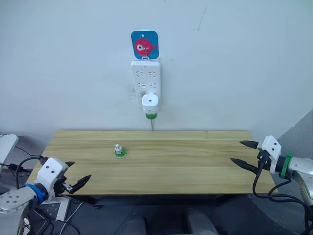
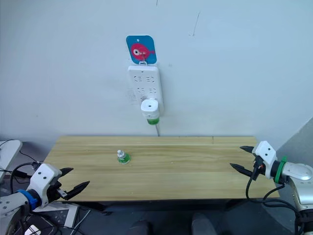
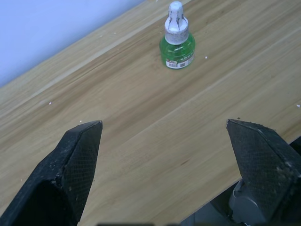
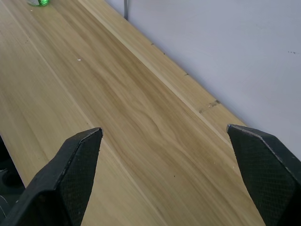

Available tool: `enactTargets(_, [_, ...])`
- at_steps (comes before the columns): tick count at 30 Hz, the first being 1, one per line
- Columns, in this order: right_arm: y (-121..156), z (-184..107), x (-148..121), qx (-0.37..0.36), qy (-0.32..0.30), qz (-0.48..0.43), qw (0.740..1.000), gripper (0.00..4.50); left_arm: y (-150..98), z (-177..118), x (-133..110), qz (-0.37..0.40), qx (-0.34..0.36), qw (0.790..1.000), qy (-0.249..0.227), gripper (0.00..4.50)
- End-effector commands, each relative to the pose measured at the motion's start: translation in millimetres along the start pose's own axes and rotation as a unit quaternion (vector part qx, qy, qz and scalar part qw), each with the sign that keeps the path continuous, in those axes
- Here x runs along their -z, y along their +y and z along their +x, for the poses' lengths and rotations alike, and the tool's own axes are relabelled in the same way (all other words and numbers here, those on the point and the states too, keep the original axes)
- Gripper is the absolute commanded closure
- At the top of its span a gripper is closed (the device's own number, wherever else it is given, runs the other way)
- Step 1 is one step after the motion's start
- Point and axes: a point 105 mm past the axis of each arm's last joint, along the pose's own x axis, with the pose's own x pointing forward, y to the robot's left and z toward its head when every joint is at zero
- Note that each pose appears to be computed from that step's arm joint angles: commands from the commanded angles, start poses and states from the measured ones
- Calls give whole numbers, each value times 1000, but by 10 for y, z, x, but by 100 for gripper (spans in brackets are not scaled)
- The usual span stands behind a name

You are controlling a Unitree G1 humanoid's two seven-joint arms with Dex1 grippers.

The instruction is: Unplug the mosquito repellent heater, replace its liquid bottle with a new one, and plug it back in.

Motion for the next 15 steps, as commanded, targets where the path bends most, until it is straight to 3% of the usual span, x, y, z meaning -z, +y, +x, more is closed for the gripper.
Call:
enactTargets(1, [-32,22,-132,4,-20,-21,1000,8,90,-76,-52,11,-18,1000,-9,0])
enactTargets(6, [-38,29,-141,13,-25,-14,999,8,119,-112,-55,-2,-18,1000,-14,0])
enactTargets(12, [49,31,-266,18,-58,-13,998,8,291,-204,-190,-29,-41,997,-64,0])
enactTargets(15, [118,35,-382,23,-78,-13,997,8,224,-188,-252,-42,-21,996,-71,0])
